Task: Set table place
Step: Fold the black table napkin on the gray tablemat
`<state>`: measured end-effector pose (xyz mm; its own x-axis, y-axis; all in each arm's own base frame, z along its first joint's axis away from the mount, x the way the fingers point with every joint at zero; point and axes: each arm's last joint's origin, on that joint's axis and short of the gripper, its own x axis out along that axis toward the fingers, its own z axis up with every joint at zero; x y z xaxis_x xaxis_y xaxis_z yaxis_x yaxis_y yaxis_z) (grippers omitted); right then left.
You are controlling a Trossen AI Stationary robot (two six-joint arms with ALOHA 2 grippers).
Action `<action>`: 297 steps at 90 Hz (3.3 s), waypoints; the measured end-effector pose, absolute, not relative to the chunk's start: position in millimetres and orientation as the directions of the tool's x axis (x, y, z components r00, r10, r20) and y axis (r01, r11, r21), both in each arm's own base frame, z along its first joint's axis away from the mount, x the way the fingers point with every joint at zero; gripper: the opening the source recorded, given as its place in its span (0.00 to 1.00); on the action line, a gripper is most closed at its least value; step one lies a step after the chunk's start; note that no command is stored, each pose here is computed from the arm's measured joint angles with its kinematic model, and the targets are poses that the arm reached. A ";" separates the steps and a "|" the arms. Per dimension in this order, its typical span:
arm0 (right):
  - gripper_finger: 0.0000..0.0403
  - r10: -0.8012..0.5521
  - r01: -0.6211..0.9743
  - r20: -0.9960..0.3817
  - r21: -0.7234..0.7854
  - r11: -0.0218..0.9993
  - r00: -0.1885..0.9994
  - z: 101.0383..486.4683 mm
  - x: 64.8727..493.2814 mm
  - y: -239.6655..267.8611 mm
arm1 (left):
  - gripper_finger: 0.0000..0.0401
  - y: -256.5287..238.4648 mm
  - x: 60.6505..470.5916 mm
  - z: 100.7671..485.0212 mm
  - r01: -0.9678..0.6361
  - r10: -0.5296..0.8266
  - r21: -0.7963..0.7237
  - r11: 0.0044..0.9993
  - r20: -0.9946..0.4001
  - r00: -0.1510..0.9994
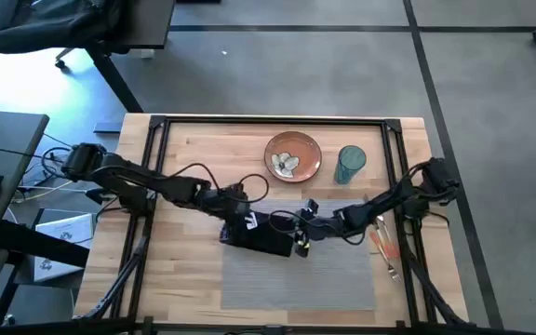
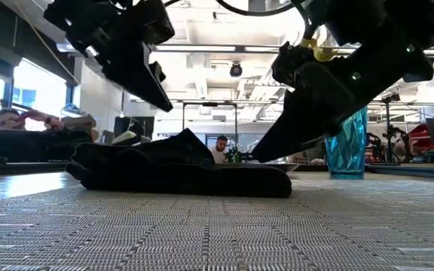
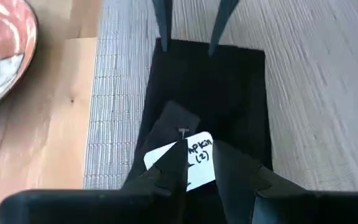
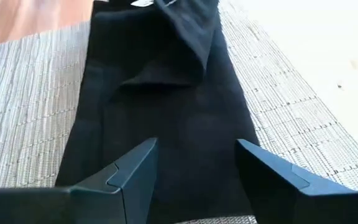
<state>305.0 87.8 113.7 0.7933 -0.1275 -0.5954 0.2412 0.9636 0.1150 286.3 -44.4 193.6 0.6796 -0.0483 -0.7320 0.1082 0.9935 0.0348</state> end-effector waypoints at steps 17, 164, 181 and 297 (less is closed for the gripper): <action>0.49 -0.128 0.246 -0.595 0.122 0.962 0.793 113.8 305.0 87.8 | 0.28 -53.5 297.0 180.1 0.174 -0.035 0.122 0.977 -0.717 0.697; 0.49 -0.127 0.267 -0.633 0.131 0.955 0.763 110.1 302.1 86.7 | 0.01 -97.0 254.9 181.3 0.307 0.087 0.303 0.902 -0.825 0.559; 0.49 -0.127 0.274 -0.635 0.138 0.952 0.762 109.9 302.0 86.6 | 0.01 -95.1 250.5 179.0 0.354 0.113 0.333 0.874 -0.848 0.518; 0.49 -0.142 0.250 -0.645 0.079 0.965 0.751 85.0 325.3 106.6 | 0.32 -83.7 238.3 109.3 0.046 0.026 0.072 0.996 -0.773 0.634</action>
<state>325.3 106.6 85.0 0.7513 -0.1416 -0.6446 0.2500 0.9650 0.0794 238.3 -83.7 109.3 0.6338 0.0264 -0.7731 0.0461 0.9964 0.0718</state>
